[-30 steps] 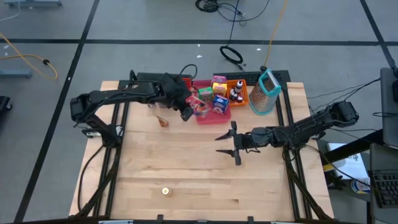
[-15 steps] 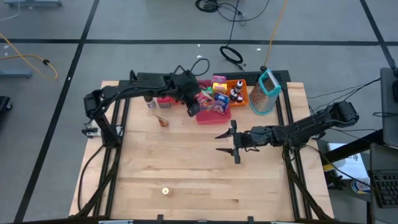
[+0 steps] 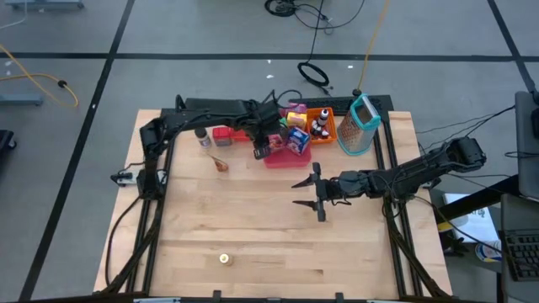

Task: Pick & Place Kitchen Items
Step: Put the red cereal box into the pink bin, then put the orange seasoning pack into the red bin

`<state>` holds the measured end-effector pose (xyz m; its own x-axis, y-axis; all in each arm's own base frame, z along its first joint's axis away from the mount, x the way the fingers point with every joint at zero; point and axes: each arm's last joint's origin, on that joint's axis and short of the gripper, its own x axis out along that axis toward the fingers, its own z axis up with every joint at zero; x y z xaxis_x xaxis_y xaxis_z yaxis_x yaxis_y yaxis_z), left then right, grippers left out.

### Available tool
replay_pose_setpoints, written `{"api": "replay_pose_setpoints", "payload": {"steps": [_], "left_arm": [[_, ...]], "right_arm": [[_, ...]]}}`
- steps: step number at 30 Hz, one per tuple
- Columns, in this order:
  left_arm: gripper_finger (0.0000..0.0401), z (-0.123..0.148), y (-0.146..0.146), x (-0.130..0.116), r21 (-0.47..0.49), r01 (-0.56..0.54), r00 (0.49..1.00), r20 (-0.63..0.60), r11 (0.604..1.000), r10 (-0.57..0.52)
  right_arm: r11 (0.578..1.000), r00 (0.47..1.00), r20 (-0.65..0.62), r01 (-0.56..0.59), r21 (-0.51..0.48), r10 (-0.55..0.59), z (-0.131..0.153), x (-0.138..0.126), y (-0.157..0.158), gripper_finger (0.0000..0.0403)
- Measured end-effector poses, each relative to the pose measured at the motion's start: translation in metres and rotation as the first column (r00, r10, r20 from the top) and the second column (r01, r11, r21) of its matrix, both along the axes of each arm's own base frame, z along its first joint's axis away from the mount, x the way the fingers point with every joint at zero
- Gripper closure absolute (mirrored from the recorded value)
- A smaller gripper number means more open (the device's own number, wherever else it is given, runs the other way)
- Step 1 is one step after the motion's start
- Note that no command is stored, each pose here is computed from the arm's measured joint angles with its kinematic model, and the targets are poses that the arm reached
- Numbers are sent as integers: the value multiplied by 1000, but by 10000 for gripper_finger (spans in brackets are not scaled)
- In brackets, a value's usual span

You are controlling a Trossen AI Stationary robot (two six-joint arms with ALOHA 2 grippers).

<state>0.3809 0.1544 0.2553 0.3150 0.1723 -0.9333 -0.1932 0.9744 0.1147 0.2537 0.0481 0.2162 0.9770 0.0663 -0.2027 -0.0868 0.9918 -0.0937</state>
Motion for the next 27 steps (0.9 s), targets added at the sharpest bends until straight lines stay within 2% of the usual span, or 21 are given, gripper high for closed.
{"api": "replay_pose_setpoints", "payload": {"steps": [4, 9, 13, 19, 27], "left_arm": [[299, 0, 2, 3, 40, 6, 1000, -19, 999, -5], [299, 3, 2, 2, 145, 10, 998, -63, 989, 0], [295, 3, 1, 3, 154, 47, 997, -73, 987, -36], [252, 3, -1, 4, 145, 62, 996, -65, 987, -53], [188, 3, -2, 4, 144, 26, 998, -55, 989, -18]], "right_arm": [[1000, 1000, 0, 0, 0, 0, 0, 0, 0, 190], [1000, 1000, 0, -1, -4, 1, 0, 0, 0, 190], [1000, 1000, 0, -1, -4, 1, 0, 0, 0, 190], [1000, 1000, 0, -1, -4, 1, 0, 0, 0, 190], [1000, 1000, -1, -1, -4, 1, 0, 0, 0, 190]]}}
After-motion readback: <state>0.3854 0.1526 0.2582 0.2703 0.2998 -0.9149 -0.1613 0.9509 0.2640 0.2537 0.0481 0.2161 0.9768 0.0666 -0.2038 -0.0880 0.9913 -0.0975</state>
